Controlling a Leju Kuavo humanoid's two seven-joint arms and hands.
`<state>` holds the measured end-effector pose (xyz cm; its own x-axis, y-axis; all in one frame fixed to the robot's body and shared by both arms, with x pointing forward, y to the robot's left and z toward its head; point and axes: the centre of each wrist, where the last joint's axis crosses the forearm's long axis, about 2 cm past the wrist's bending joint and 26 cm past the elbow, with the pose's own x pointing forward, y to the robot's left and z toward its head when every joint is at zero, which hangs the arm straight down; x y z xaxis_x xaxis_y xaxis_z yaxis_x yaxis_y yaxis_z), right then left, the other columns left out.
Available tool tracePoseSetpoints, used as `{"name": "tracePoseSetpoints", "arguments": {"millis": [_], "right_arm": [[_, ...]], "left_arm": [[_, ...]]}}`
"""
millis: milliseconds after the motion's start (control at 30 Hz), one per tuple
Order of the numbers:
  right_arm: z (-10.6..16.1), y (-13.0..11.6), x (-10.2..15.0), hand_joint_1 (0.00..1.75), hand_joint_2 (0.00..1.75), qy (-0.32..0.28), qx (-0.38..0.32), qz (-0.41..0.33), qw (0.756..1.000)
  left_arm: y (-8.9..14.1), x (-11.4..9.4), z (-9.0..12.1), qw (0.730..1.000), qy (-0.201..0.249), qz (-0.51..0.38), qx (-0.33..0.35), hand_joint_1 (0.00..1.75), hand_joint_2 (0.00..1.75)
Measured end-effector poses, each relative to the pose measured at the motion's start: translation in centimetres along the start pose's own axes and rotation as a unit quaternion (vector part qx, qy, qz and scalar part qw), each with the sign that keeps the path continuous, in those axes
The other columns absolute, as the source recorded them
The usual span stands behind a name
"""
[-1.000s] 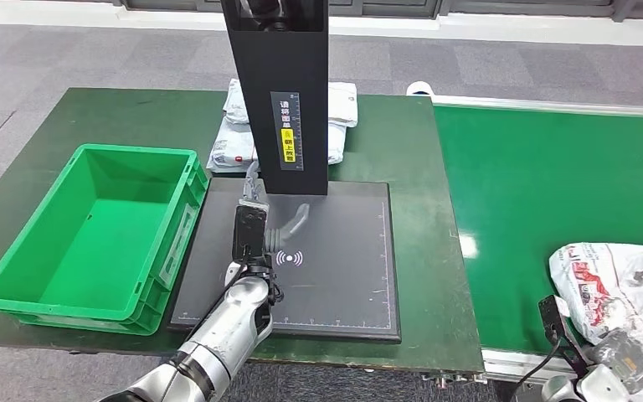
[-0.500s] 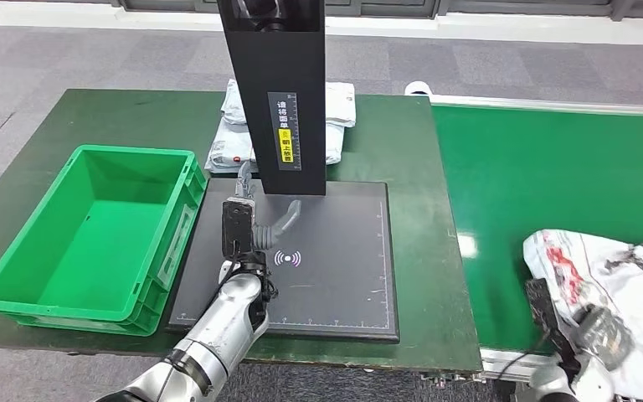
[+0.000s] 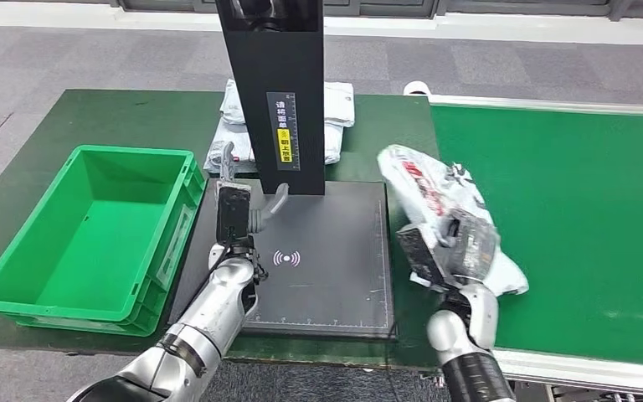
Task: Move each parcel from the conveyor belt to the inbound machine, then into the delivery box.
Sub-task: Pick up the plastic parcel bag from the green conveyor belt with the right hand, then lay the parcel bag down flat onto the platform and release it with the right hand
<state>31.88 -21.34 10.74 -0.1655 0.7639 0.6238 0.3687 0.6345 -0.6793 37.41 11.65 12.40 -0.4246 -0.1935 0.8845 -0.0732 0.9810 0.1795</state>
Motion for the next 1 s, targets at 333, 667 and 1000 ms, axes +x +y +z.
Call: {"name": "tracePoseSetpoints", "arguments": {"millis": [333, 667, 1000], "right_arm": [[-0.3, 4.1, 9.6, 1.75, 1.75, -0.126, 0.153, -0.097, 0.975], [3.3, 6.5, 11.9, 1.75, 1.75, -0.16, 0.298, -0.129, 0.932], [4.5, 7.3, 11.7, 0.0, 0.0, -0.167, 0.353, -0.148, 0.909]], "left_arm": [[0.5, 0.2, -1.0, 1.0, -0.008, -0.003, 0.0, 0.0, 1.75], [0.5, 0.3, -1.4, 1.0, -0.009, -0.004, -0.003, 0.0, 1.75], [0.6, 0.3, -1.4, 1.0, -0.004, 0.0, 0.014, 0.0, 1.75]]}}
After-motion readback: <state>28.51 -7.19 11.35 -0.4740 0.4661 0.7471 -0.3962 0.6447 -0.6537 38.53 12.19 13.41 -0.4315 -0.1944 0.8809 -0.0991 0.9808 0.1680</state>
